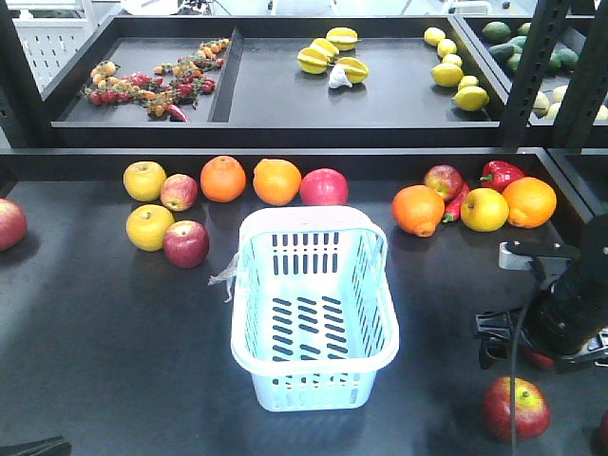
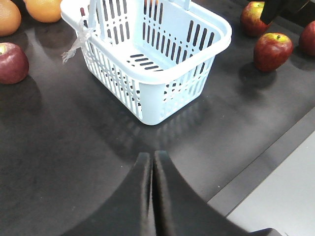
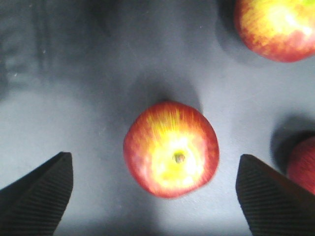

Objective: Pick three apples into basket with both arms
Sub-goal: 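Reach the right gripper to the red apple nearest it and grasp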

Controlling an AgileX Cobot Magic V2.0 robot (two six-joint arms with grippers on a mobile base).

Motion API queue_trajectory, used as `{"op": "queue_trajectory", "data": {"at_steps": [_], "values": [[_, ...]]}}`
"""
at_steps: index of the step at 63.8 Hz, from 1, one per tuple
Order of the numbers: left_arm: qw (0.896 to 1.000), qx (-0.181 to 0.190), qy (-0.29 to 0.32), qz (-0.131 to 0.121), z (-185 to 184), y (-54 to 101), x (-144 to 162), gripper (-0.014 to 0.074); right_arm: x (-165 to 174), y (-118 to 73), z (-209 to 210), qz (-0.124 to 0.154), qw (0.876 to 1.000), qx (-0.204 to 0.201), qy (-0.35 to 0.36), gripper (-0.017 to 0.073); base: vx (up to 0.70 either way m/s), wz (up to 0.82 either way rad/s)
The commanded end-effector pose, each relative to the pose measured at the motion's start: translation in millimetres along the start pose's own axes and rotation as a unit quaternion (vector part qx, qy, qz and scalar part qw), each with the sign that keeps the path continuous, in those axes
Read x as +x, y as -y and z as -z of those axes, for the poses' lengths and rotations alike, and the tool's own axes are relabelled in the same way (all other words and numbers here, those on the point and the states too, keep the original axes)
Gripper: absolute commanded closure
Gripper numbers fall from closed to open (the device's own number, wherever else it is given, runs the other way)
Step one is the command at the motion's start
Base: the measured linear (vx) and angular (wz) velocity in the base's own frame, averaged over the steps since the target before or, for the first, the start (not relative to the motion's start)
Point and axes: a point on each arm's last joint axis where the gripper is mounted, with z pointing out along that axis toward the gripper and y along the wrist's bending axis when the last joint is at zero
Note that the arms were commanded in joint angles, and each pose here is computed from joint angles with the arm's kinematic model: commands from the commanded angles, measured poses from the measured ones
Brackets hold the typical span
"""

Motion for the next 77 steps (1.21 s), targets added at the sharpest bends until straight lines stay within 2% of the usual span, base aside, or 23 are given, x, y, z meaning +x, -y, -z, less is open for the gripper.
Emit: {"op": "queue_trajectory", "data": {"at_steps": [1,16,25,45,58,67,77], "values": [[0.999,0.005,0.047,0.011,3.5,1.3,-15.0,0.0601,-9.4,0.8,5.2,-0.004,1.0,0.001,0.014,-0.0071,0.0,0.0],[0.999,0.005,0.047,0.011,3.5,1.3,-15.0,0.0601,-11.4,5.8,-26.1,0.0,0.999,0.025,-0.024,-0.0068,0.0,0.0],[0.999,0.005,0.047,0.011,3.5,1.3,-15.0,0.0601,-11.6,6.1,-43.2,-0.014,0.999,0.025,-0.041,-0.0066,0.0,0.0],[0.999,0.005,0.047,0.011,3.5,1.3,-15.0,0.0601,-8.3,7.9,-67.7,-0.012,0.996,0.03,-0.078,-0.0042,0.0,0.0],[0.999,0.005,0.047,0.011,3.5,1.3,-15.0,0.0601,-8.1,7.9,-66.0,-0.012,0.996,0.03,-0.078,0.0072,0.0,0.0],[0.999,0.005,0.047,0.011,3.5,1.3,-15.0,0.0601,-9.6,7.2,-53.6,-0.004,0.998,0.028,-0.064,0.0207,0.0,0.0],[0.999,0.005,0.047,0.011,3.5,1.3,-15.0,0.0601,-10.6,4.9,-16.6,0.004,1.0,0.022,-0.017,0.0367,0.0,0.0]]}}
